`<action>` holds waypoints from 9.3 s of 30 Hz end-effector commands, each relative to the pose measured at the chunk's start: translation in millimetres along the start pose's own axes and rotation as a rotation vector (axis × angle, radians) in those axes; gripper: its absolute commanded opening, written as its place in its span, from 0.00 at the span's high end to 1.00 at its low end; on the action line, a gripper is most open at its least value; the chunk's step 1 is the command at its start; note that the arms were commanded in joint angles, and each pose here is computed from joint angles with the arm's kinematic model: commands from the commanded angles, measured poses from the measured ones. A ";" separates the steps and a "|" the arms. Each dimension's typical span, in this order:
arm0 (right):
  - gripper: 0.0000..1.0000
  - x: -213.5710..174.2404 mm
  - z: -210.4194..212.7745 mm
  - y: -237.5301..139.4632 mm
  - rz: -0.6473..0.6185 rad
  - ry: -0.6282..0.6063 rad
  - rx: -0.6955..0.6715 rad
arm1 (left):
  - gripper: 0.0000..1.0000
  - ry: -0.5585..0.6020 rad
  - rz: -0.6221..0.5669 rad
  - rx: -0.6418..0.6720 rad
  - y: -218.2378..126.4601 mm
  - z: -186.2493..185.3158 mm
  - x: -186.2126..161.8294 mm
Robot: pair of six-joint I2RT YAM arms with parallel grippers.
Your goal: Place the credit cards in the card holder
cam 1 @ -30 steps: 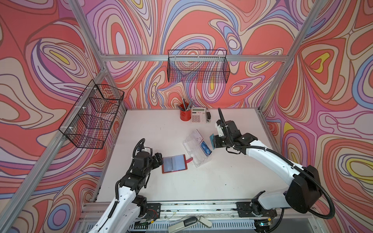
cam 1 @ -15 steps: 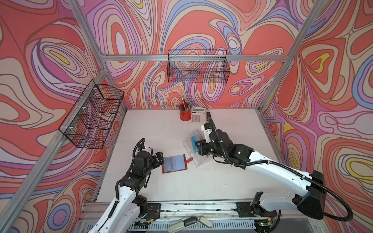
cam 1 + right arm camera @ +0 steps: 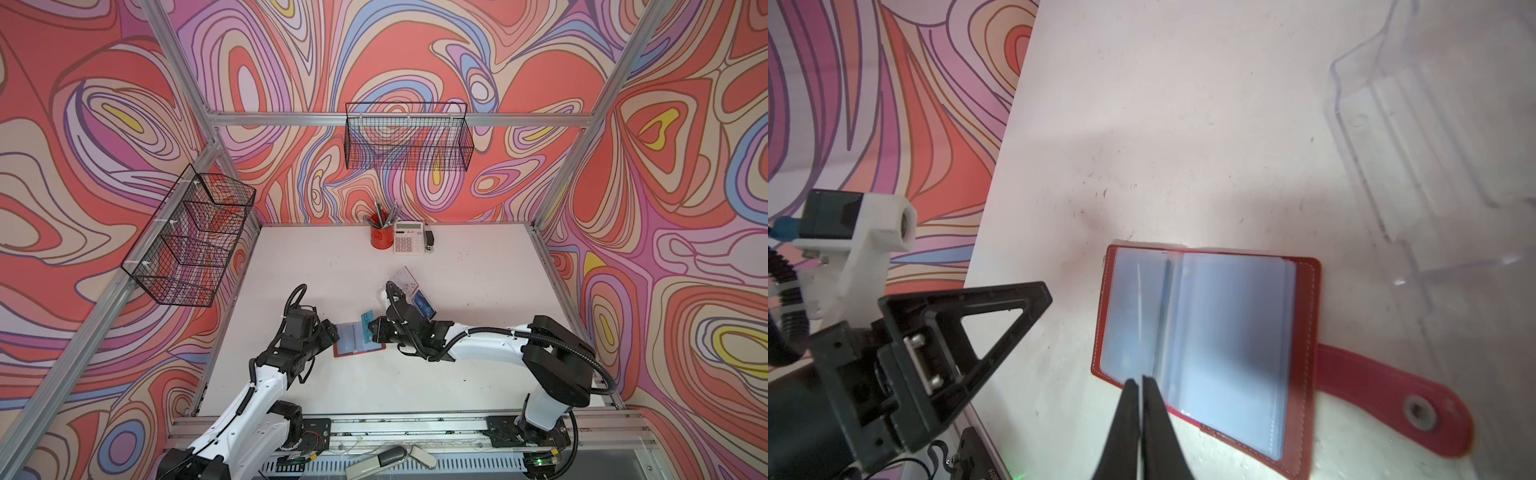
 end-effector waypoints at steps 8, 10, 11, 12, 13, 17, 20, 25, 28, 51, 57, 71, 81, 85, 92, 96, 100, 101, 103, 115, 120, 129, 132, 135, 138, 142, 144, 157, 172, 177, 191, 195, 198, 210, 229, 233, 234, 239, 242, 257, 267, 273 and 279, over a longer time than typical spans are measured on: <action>1.00 -10.6 -8.2 52.6 0.036 0.076 0.028 | 0.30 -0.041 0.051 -0.066 9.5 -3.1 -2.5; 1.00 -10.6 -12.1 54.2 0.034 0.086 0.023 | 0.31 -0.042 0.061 -0.062 11.8 -2.8 -2.7; 1.00 -11.0 -13.3 54.6 0.033 0.091 0.023 | 0.32 -0.041 0.067 -0.059 13.1 -2.7 -2.8; 1.00 -11.6 -13.4 54.8 0.031 0.092 0.025 | 0.32 -0.043 0.074 -0.055 14.3 -2.2 -3.0; 1.00 -12.4 -14.3 55.6 0.034 0.093 0.024 | 0.33 -0.045 0.080 -0.057 15.1 -2.3 -3.0; 1.00 -17.1 -15.9 59.4 0.049 0.111 0.037 | 0.33 -0.049 0.094 -0.061 17.8 -2.5 -3.8; 1.00 -21.6 -18.6 60.8 0.057 0.131 0.042 | 0.33 -0.052 0.102 -0.053 19.3 -1.1 -4.7; 1.00 -27.6 -25.5 58.2 0.054 0.169 0.045 | 0.33 -0.056 0.119 -0.059 21.9 -1.2 -6.1; 1.00 -30.9 -27.4 56.5 0.054 0.188 0.053 | 0.33 -0.058 0.122 -0.057 22.6 -0.4 -6.5; 1.00 -34.1 -36.6 53.7 0.048 0.177 0.001 | 0.33 -0.062 0.129 -0.029 25.1 3.2 -5.5; 1.00 -37.8 -34.9 61.7 0.077 0.181 0.027 | 0.33 -0.065 0.136 -0.022 27.2 3.5 -5.4; 1.00 -43.7 -31.4 67.6 0.110 0.211 0.084 | 0.34 -0.065 0.151 -0.002 30.3 5.4 -6.2; 1.00 -43.2 -28.8 72.0 0.113 0.239 0.100 | 0.56 -0.068 0.171 0.026 34.6 8.7 -7.7; 1.00 -44.5 -27.5 78.6 0.123 0.260 0.116 | 0.60 -0.071 0.185 0.066 37.4 12.3 -8.4; 1.00 -40.9 -26.4 83.9 0.113 0.267 0.106 | 0.64 -0.078 0.211 0.089 42.7 15.0 -9.5; 1.00 -42.1 -27.3 85.3 0.118 0.265 0.103 | 0.65 -0.080 0.209 0.086 42.5 15.3 -9.4; 1.00 -41.0 -30.1 79.5 0.100 0.249 0.080 | 0.65 -0.080 0.200 0.096 41.3 16.6 -8.4; 1.00 -40.5 -31.9 77.6 0.094 0.245 0.071 | 0.65 -0.080 0.202 0.095 41.3 16.4 -8.6; 1.00 -40.2 -33.5 73.6 0.088 0.239 0.059 | 0.65 -0.082 0.206 0.092 42.2 16.3 -9.2; 1.00 -40.5 -39.0 85.1 0.058 0.162 0.022 | 0.65 -0.082 0.210 0.103 43.0 17.6 -8.7; 1.00 -41.8 -36.3 86.9 0.070 0.177 0.048 | 0.65 -0.085 0.211 0.097 43.4 17.2 -9.2; 1.00 -64.0 -33.2 75.8 0.130 0.315 0.138 | 0.65 -0.089 0.221 0.108 45.2 19.0 -10.3; 1.00 -69.6 -34.3 74.2 0.131 0.338 0.123 | 0.65 -0.090 0.222 0.110 45.3 19.4 -10.1; 1.00 -73.3 -35.3 74.7 0.137 0.365 0.110 | 0.66 -0.091 0.221 0.107 45.2 19.3 -9.9; 1.00 -76.6 -37.8 76.5 0.133 0.387 0.094 | 0.66 -0.091 0.222 0.109 45.1 19.8 -10.2; 1.00 -76.6 -43.2 78.4 0.126 0.377 0.029 | 0.66 -0.101 0.231 0.118 44.3 21.9 -12.6; 0.98 -74.6 -44.5 77.3 0.119 0.356 -0.008 | 0.66 -0.115 0.232 0.136 42.3 26.0 -15.1; 0.65 -50.5 -44.3 45.0 0.048 0.158 -0.276 | 0.38 -0.144 0.236 0.080 37.1 29.6 -24.9; 0.49 -34.9 -43.6 26.0 -0.011 0.018 -0.485 | 0.39 -0.143 0.348 -0.037 58.0 17.0 -33.5; 0.50 -43.1 -42.8 27.6 0.011 0.054 -0.424 | 0.40 -0.145 0.354 -0.044 57.5 16.3 -34.2; 0.65 -63.1 -19.1 51.4 0.057 0.153 -0.222 | 0.41 -0.177 0.413 -0.087 63.7 13.5 -40.9; 0.68 -60.3 -9.1 54.2 0.049 0.159 -0.192 | 0.41 -0.179 0.412 -0.093 61.7 13.3 -41.5; 0.68 -56.4 -5.1 56.8 0.037 0.162 -0.181 | 0.42 -0.182 0.410 -0.096 59.5 14.0 -42.4; 0.67 -49.3 6.1 67.8 0.017 0.044 -0.132 | 0.42 -0.198 0.311 -0.100 38.8 22.4 -42.8; 0.46 -2.1 -13.8 -48.6 -0.233 -0.068 -0.288 | 0.19 -0.046 -0.032 -0.206 -23.7 -10.6 6.0; 0.43 -2.0 -23.0 -58.5 -0.265 -0.055 -0.300 | 0.17 -0.102 -0.071 -0.258 -23.9 -17.1 13.2; 0.43 -3.4 -25.1 -59.8 -0.267 -0.056 -0.304 | 0.16 -0.090 -0.067 -0.288 -22.0 -20.0 12.9; 0.43 -5.9 -26.3 -56.2 -0.249 -0.078 -0.310 | 0.11 -0.139 -0.015 -0.306 1.6 -5.4 -2.9; 0.45 -6.1 -21.5 -47.4 -0.208 -0.118 -0.319 | 0.11 -0.103 0.014 -0.295 6.5 -7.8 -3.2; 0.46 -25.8 -18.3 3.0 -0.025 -0.188 -0.328 | 0.11 -0.141 0.072 -0.281 18.8 -5.0 -8.8; 0.48 -35.0 -29.2 20.8 0.030 -0.181 -0.352 | 0.11 -0.148 0.082 -0.293 20.3 -5.9 -9.8; 0.49 -39.0 -31.3 27.4 0.051 -0.171 -0.336 | 0.11 -0.151 0.090 -0.280 23.2 -4.4 -10.5; 0.51 -40.1 -31.7 31.5 0.065 -0.170 -0.333 | 0.11 -0.151 0.090 -0.275 23.8 -4.3 -9.9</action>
Point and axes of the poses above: each gripper's point midway between its finger pads, its own y axis out along the fingers, its own z axis along the line the jaws close on, x = y × z, the point moved 6 cm from there along -y, back along the fingers, and after that the axes turned 7 degrees about -y, right-handed, at the moved point
